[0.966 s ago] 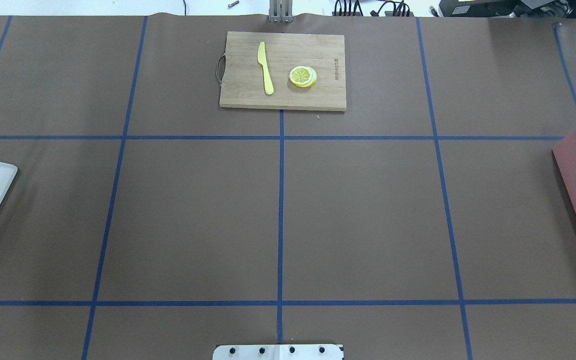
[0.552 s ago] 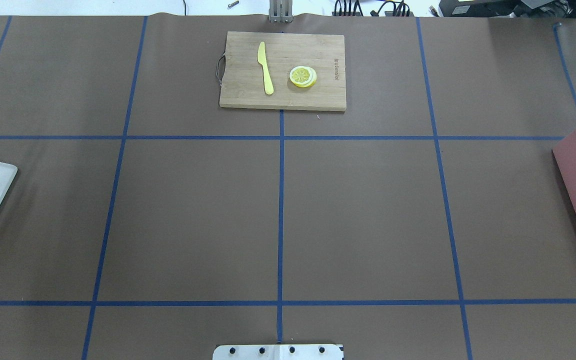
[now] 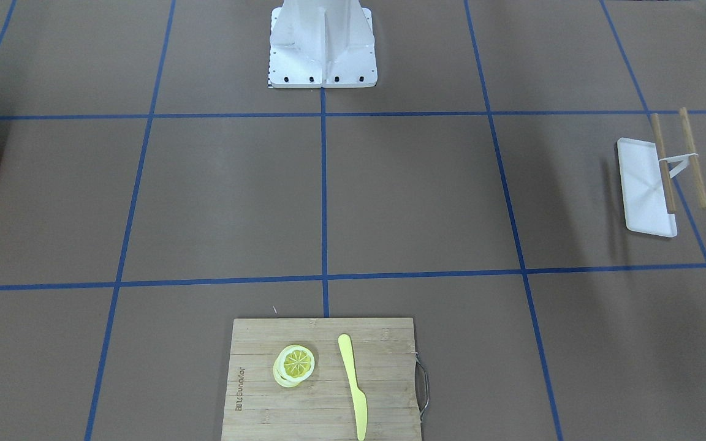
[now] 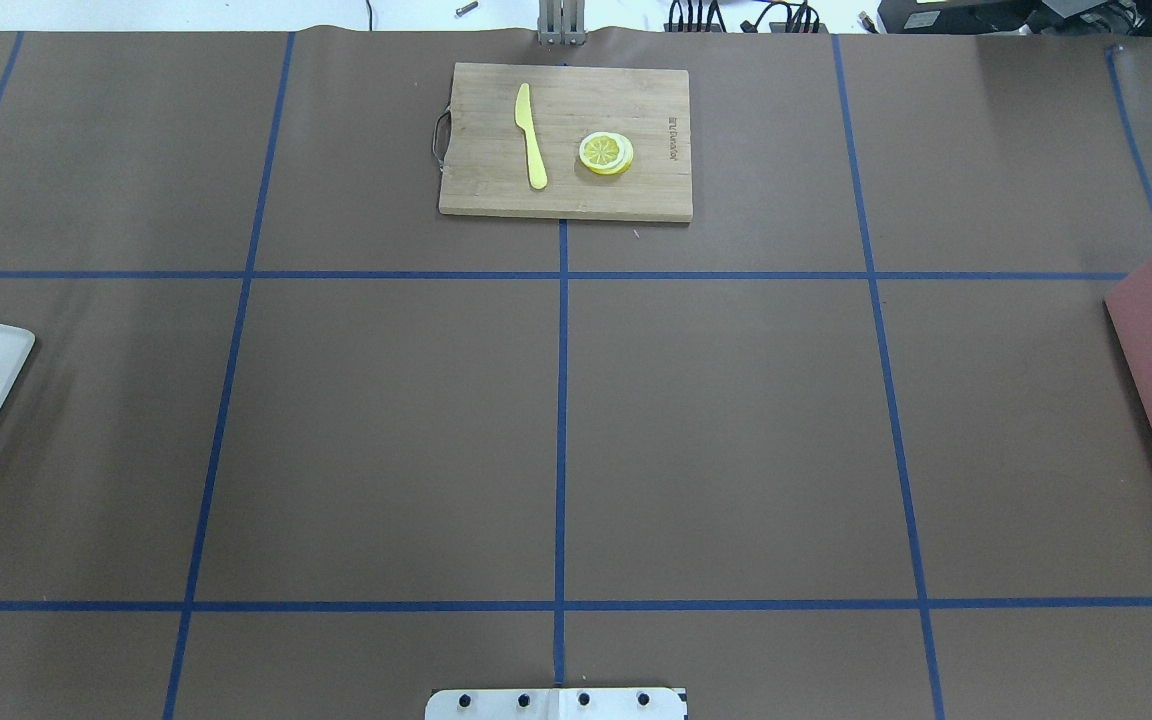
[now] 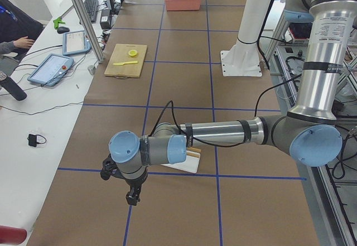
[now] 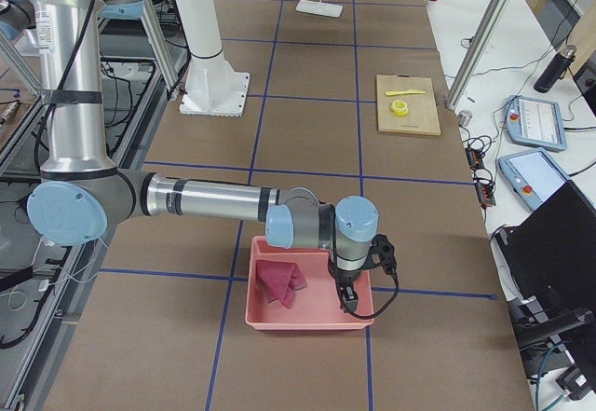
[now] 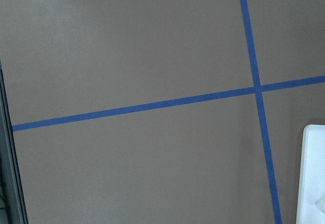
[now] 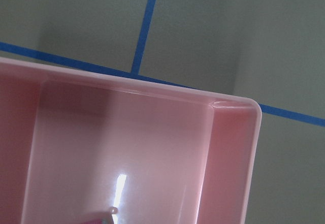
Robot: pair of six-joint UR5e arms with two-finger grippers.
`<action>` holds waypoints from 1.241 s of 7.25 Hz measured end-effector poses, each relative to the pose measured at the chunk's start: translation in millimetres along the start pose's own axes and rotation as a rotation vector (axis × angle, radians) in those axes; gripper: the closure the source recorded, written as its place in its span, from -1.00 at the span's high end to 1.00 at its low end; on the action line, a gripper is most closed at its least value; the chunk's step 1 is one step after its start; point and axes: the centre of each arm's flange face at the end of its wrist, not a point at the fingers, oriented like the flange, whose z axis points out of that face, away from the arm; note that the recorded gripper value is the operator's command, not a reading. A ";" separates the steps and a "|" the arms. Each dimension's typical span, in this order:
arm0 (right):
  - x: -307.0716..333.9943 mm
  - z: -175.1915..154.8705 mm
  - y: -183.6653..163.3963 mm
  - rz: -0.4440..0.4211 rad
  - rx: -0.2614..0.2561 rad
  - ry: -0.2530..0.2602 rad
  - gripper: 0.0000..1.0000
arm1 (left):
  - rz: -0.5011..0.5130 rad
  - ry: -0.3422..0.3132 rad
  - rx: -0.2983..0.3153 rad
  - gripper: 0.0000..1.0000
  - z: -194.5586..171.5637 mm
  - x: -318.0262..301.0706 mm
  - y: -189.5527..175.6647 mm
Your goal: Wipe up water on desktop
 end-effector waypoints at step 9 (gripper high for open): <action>-11.0 -0.7 6.7 -0.044 0.090 0.023 1.00 | 0.002 0.000 0.002 0.96 -0.1 0.0 -0.3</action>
